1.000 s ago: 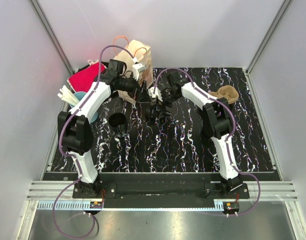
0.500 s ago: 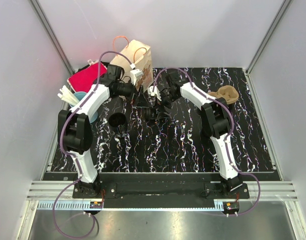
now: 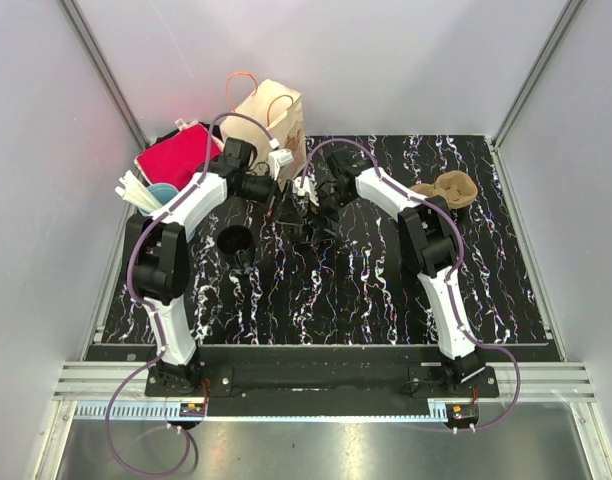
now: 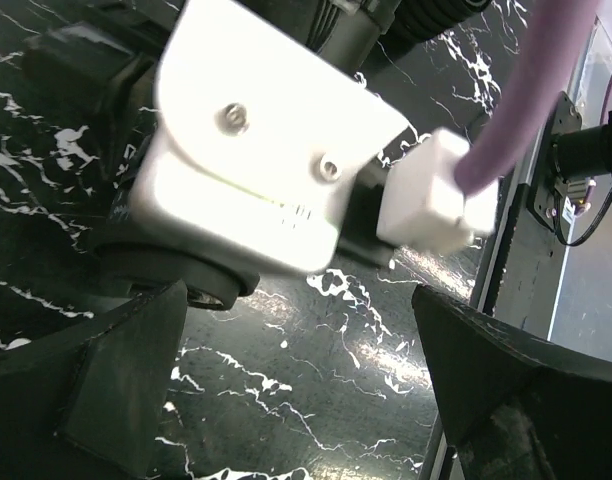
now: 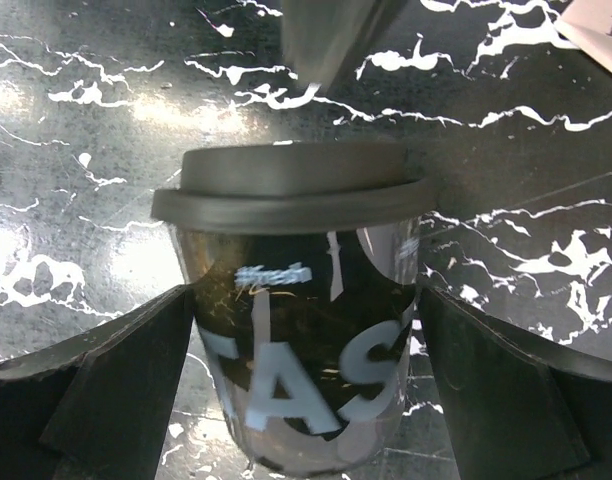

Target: Pack the takeout coffee

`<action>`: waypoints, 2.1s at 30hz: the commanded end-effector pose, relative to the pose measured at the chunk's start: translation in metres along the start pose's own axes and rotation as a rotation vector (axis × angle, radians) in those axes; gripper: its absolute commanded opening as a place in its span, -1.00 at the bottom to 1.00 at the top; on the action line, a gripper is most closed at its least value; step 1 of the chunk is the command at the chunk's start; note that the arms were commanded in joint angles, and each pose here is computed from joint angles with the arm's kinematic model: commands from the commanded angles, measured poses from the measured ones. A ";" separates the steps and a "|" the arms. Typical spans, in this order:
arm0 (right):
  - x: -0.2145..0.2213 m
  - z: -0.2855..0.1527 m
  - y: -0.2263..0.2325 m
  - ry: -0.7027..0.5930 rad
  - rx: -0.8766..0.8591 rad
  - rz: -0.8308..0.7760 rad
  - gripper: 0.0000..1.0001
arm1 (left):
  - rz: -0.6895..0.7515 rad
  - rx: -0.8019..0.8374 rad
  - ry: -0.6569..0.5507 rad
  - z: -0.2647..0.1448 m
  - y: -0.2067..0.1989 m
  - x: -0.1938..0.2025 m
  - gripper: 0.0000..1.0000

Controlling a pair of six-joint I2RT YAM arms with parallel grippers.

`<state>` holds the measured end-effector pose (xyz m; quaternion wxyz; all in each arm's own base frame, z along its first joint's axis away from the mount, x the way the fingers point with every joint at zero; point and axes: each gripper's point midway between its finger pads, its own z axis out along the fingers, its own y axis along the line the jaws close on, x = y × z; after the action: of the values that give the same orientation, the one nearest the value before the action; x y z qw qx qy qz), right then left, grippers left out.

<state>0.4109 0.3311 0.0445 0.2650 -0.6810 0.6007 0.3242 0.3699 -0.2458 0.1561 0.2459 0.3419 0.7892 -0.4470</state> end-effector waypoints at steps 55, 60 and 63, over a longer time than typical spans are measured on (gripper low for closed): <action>-0.100 -0.155 0.068 -0.504 -0.106 0.245 0.47 | 0.074 0.218 -0.242 -0.050 -0.063 -0.084 0.98; -0.110 -0.171 0.107 -0.512 -0.105 0.146 0.51 | 0.053 0.243 -0.251 -0.040 -0.060 -0.092 0.98; -0.114 -0.175 0.118 -0.522 -0.106 0.134 0.51 | 0.078 0.248 -0.248 -0.034 -0.069 -0.098 0.98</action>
<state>0.3356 0.2556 0.2117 0.3204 -0.5255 0.5891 0.5236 0.3786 -0.2573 0.2565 0.2996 0.3177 0.7076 -0.5554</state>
